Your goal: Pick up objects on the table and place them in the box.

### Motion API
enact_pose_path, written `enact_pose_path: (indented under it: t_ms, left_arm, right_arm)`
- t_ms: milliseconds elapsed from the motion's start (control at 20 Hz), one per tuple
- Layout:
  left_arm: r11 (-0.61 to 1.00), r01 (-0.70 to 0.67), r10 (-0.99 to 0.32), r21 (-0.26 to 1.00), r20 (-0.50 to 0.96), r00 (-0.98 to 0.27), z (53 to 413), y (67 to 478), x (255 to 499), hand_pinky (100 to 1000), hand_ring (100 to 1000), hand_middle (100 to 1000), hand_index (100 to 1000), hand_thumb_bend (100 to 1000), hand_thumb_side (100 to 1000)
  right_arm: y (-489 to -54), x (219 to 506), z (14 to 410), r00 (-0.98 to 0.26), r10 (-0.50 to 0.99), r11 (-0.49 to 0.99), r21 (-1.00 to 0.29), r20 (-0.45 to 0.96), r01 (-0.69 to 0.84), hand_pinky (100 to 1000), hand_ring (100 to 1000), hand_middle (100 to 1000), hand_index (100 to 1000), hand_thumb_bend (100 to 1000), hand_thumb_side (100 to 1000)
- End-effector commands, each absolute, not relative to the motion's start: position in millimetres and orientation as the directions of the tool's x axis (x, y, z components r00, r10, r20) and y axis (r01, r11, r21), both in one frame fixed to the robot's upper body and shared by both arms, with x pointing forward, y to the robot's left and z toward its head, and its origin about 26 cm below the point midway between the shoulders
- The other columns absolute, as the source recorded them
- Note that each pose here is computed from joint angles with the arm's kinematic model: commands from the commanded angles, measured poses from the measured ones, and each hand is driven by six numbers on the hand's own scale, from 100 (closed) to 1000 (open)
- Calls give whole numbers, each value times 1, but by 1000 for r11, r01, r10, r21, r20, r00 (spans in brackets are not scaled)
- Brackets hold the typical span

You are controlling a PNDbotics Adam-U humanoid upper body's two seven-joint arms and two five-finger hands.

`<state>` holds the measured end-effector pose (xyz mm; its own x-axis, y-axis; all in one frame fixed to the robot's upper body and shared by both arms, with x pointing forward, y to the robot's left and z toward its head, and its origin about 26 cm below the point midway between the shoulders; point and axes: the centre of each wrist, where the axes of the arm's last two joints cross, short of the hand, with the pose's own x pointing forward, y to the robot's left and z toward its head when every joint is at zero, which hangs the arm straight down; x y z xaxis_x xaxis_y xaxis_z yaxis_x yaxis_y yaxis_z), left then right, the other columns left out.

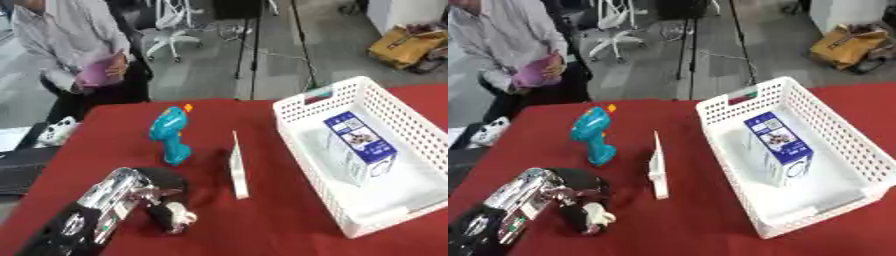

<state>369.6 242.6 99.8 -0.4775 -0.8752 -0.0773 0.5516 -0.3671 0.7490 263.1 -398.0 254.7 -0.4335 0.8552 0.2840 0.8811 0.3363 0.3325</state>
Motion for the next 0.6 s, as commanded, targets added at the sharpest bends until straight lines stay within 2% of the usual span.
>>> enact_pose_path:
  t_ms: [50,600]
  left_arm:
    - [-379,588,-874,714,-68,-481,86,239,367,223,522,663,729,377,424]
    - [-384,597,-871,704,-62,-487,82,240,367,266,543,677,765,409,461]
  right_arm:
    - [-398,260,264,-447,859,349,353,250,868,754,696,525,597,100,387]
    - [-399,260,265,-449,859,350,358,246,865,752,694,522,596,100,387]
